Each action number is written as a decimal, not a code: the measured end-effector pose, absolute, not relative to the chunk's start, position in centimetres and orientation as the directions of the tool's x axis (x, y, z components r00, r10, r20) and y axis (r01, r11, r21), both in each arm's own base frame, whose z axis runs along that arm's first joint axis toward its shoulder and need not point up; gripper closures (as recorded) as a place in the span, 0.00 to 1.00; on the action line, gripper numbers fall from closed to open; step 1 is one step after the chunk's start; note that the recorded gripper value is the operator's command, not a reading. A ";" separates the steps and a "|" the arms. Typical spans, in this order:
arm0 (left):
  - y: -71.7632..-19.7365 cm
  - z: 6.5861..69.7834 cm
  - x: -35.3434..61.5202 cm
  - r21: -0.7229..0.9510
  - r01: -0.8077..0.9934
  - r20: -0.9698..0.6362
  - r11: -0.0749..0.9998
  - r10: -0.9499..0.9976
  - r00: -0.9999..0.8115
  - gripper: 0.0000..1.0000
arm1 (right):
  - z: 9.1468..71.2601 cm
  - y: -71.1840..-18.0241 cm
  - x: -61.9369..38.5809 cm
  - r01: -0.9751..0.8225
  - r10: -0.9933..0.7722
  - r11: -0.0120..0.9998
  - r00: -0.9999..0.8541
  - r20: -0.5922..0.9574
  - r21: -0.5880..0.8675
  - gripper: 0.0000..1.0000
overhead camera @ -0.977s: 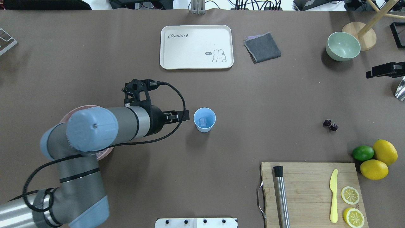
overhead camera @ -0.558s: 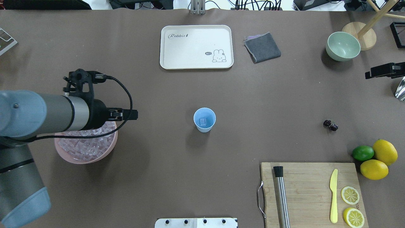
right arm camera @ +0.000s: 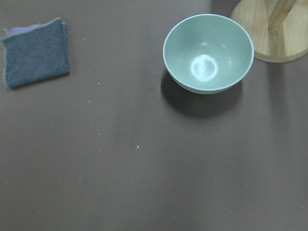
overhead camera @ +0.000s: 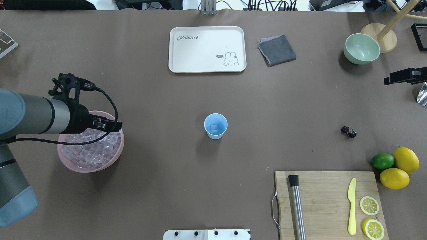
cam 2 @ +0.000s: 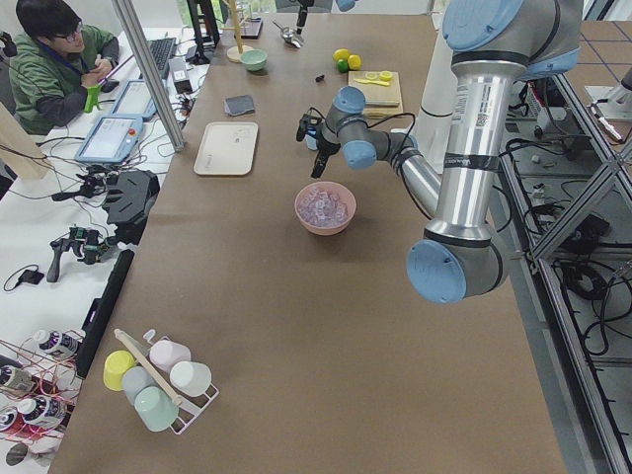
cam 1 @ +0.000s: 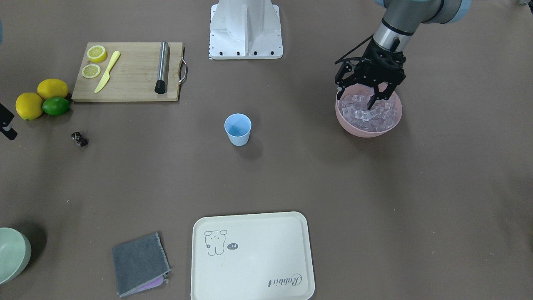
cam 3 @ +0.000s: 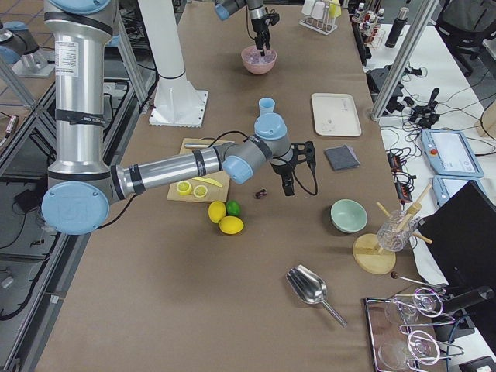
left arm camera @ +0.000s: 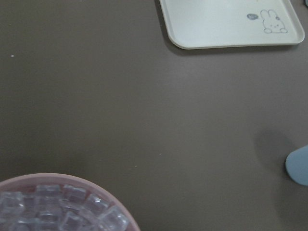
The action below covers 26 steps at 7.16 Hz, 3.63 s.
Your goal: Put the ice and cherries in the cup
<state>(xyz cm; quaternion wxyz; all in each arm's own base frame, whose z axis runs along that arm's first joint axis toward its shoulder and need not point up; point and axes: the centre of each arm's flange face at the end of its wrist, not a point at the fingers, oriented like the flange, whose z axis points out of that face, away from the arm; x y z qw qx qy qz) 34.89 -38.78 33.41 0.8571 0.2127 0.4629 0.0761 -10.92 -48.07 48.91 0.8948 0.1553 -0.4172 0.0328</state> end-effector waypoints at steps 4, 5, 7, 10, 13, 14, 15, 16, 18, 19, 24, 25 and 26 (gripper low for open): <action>-39.0 36.2 36.1 0.447 0.032 -0.773 0.894 0.368 0.516 0.30 | 48.9 -48.1 -11.0 -0.188 -0.072 0.950 0.649 0.757 0.251 0.00; -38.8 36.2 36.1 0.446 0.024 -0.776 0.894 0.373 0.508 0.31 | 48.8 -48.1 -11.0 -0.188 -0.073 0.949 0.649 0.757 0.252 0.00; -38.3 37.7 35.4 0.474 -0.008 -0.755 0.881 0.411 0.512 0.32 | 48.9 -48.1 -11.0 -0.188 -0.072 0.949 0.651 0.756 0.252 0.00; -37.8 39.4 35.1 0.497 -0.027 -0.740 0.867 0.440 0.508 0.32 | 49.0 -48.2 -11.0 -0.188 -0.072 0.949 0.652 0.755 0.252 0.00; -37.5 38.5 36.5 0.500 -0.029 -0.748 0.865 0.449 0.490 0.33 | 49.0 -48.2 -11.1 -0.187 -0.071 0.950 0.652 0.755 0.251 0.00; -37.6 38.4 37.0 0.501 -0.031 -0.747 0.865 0.451 0.488 0.34 | 49.0 -48.3 -11.2 -0.186 -0.071 0.950 0.652 0.755 0.250 0.00; -37.8 38.5 37.4 0.501 -0.033 -0.746 0.865 0.451 0.490 0.35 | 49.2 -48.3 -11.3 -0.185 -0.070 0.951 0.653 0.754 0.248 0.00; -37.8 38.7 37.5 0.501 -0.035 -0.745 0.865 0.452 0.492 0.37 | 49.2 -48.4 -11.3 -0.185 -0.069 0.951 0.654 0.754 0.247 0.00; -37.9 38.8 37.6 0.501 -0.037 -0.743 0.865 0.452 0.493 0.46 | 49.2 -48.4 -11.4 -0.185 -0.069 0.951 0.653 0.754 0.247 0.00; -37.9 38.8 37.6 0.501 -0.037 -0.743 0.865 0.452 0.493 0.49 | 49.2 -48.4 -11.4 -0.184 -0.069 0.951 0.653 0.754 0.247 0.00; -38.1 38.6 37.2 0.504 -0.030 -0.745 0.863 0.451 0.492 0.79 | 49.2 -48.4 -11.4 -0.184 -0.070 0.951 0.653 0.754 0.248 0.00; -38.1 38.6 37.1 0.503 -0.029 -0.745 0.864 0.451 0.491 0.90 | 49.2 -48.4 -11.4 -0.185 -0.070 0.951 0.653 0.754 0.248 0.00; -38.1 38.5 37.1 0.503 -0.028 -0.746 0.864 0.451 0.491 1.00 | 49.2 -48.4 -11.4 -0.185 -0.070 0.951 0.653 0.754 0.248 0.00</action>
